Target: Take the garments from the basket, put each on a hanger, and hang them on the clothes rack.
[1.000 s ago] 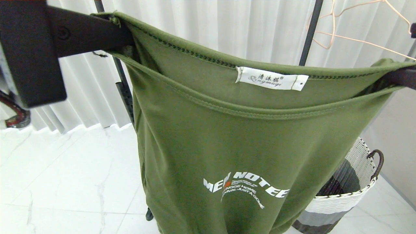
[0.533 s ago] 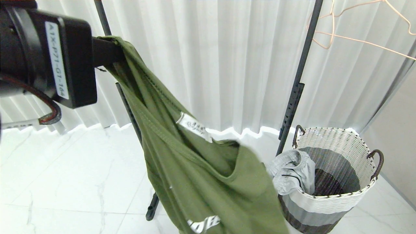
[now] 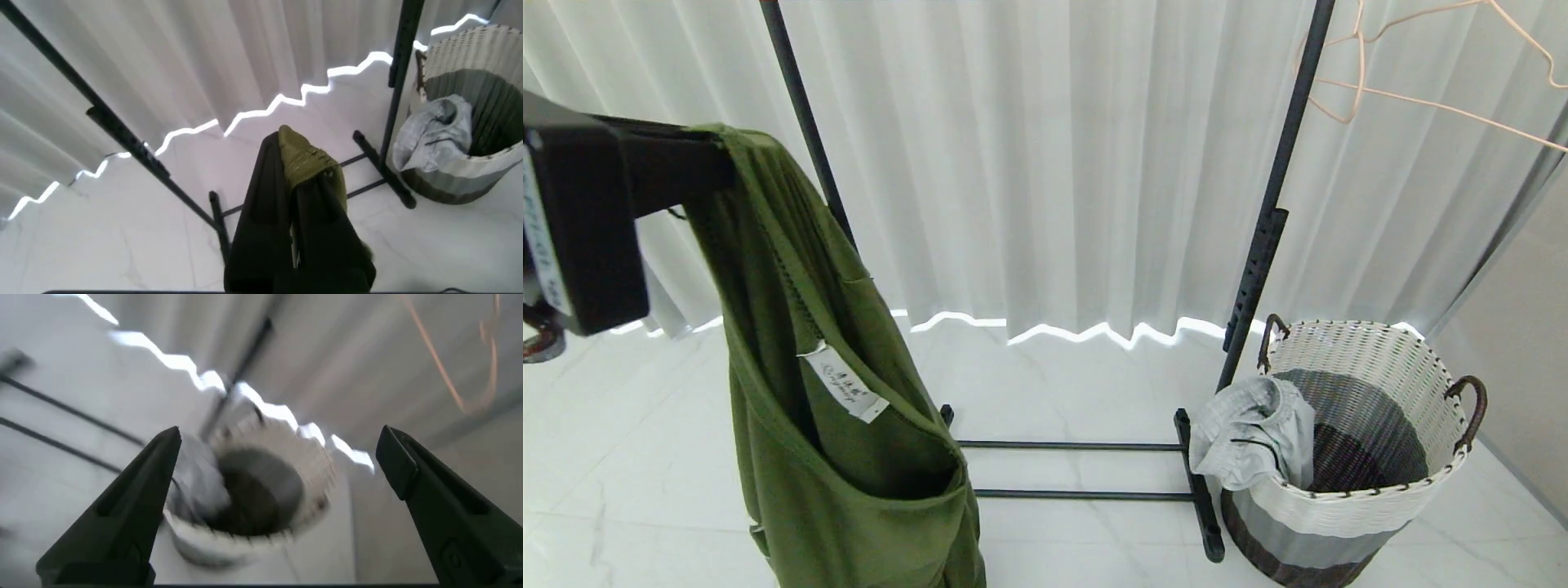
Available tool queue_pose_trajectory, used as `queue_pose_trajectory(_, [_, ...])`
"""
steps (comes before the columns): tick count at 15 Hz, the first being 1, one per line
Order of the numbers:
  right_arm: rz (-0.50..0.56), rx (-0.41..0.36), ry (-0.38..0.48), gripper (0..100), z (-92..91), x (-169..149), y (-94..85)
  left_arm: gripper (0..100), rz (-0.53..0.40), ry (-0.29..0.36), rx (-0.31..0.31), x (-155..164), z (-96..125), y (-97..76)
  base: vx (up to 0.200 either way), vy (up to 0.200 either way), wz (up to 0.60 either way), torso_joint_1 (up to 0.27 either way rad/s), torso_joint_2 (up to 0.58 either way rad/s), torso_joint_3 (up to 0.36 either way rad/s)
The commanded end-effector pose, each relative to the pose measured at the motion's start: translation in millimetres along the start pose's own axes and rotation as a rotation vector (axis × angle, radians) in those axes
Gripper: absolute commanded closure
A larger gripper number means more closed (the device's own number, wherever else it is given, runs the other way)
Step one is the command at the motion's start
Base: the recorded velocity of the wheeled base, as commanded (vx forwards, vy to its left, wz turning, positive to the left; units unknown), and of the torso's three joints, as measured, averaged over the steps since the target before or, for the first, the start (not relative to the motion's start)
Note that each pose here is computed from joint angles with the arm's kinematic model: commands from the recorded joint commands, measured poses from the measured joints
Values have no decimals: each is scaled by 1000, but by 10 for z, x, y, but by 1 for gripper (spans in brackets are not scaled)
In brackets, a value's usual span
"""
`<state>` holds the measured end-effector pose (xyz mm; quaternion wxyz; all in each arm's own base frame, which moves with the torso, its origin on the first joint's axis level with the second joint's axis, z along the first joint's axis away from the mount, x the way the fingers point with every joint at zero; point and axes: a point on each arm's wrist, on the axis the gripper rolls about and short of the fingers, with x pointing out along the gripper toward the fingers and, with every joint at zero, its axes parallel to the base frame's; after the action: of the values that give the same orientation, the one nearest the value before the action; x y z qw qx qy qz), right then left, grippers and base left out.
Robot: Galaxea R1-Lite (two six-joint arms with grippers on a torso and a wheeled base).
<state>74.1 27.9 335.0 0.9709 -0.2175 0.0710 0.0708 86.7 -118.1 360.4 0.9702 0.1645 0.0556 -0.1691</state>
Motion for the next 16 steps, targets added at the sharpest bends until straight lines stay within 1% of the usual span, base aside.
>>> queue_pose_trajectory(1, [-100, 3, 113, 0, -228, 4, -43, 100, 33, -14, -17, -107, -43, 129, 0, 0, 0, 0, 0, 0])
queue_pose_trajectory(3, [-134, -3, 130, 0, -240, 6, -73, 100, 93, -10, -35, -126, -59, 239, 0, 0, 0, 0, 0, 0])
queue_pose_trajectory(4, [-140, -3, 134, 0, -242, 6, -74, 100, 96, -16, -39, -162, -69, 268, 0, 0, 0, 0, 0, 0])
queue_pose_trajectory(6, [-142, -3, 135, 0, -243, 6, -76, 100, 100, -22, -30, -195, -76, 293, 0, 0, 0, 0, 0, 0])
queue_pose_trajectory(9, [-140, -9, 135, 0, -238, 14, -76, 100, 160, -1, -24, -200, -136, 373, 0, 0, 0, 0, 0, 0])
queue_pose_trajectory(10, [-142, -9, 135, 0, -241, 11, -76, 100, 161, 0, -14, -205, -140, 381, 0, 0, 0, 0, 0, 0])
queue_pose_trajectory(16, [-145, -2, 130, 0, -241, -9, -78, 100, 158, 7, -7, -197, -169, 369, 0, 0, 0, 0, 0, 0])
